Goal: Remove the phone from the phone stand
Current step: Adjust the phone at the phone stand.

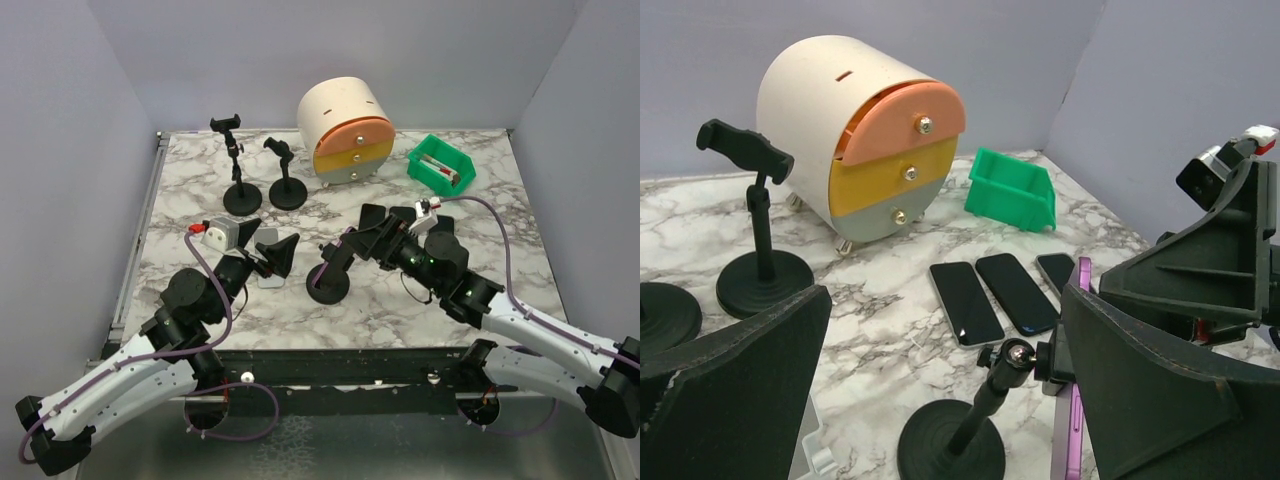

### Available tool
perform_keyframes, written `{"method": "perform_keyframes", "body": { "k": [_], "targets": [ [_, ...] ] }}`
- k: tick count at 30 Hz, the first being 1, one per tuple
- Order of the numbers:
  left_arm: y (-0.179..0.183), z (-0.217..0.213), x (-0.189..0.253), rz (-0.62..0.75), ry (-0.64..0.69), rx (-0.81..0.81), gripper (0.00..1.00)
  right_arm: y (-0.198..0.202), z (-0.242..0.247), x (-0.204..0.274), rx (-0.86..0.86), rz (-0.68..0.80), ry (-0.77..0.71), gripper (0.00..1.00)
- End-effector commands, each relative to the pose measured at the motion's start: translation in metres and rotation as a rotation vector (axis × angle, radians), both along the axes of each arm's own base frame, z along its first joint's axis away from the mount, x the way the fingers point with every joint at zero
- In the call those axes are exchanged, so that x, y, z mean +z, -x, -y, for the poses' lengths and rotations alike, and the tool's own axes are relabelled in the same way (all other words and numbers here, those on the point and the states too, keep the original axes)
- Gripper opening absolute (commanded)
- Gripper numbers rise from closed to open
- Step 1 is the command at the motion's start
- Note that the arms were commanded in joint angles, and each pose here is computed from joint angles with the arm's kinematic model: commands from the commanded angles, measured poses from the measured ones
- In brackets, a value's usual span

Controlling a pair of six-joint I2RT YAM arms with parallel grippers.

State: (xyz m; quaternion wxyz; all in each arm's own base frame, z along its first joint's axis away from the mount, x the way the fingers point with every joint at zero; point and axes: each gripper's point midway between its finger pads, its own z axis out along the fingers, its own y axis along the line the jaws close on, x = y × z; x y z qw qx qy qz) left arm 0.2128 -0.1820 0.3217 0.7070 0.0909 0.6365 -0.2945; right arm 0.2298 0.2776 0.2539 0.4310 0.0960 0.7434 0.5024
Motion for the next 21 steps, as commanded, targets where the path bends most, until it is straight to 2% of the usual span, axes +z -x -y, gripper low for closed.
{"method": "perform_keyframes", "body": {
  "k": [1, 16, 21],
  "targets": [
    [0.004, 0.003, -0.008, -0.012, -0.012, -0.027, 0.97, -0.011, 0.003, -0.003, -0.05, 0.002, 0.013, 1.0],
    [0.004, 0.006, -0.012, -0.025, -0.014, -0.035, 0.97, -0.015, -0.007, -0.004, -0.007, 0.031, 0.021, 0.99],
    [0.004, 0.006, -0.013, -0.028, -0.016, -0.037, 0.97, -0.015, -0.013, 0.002, 0.026, 0.068, 0.017, 0.96]
  ]
}}
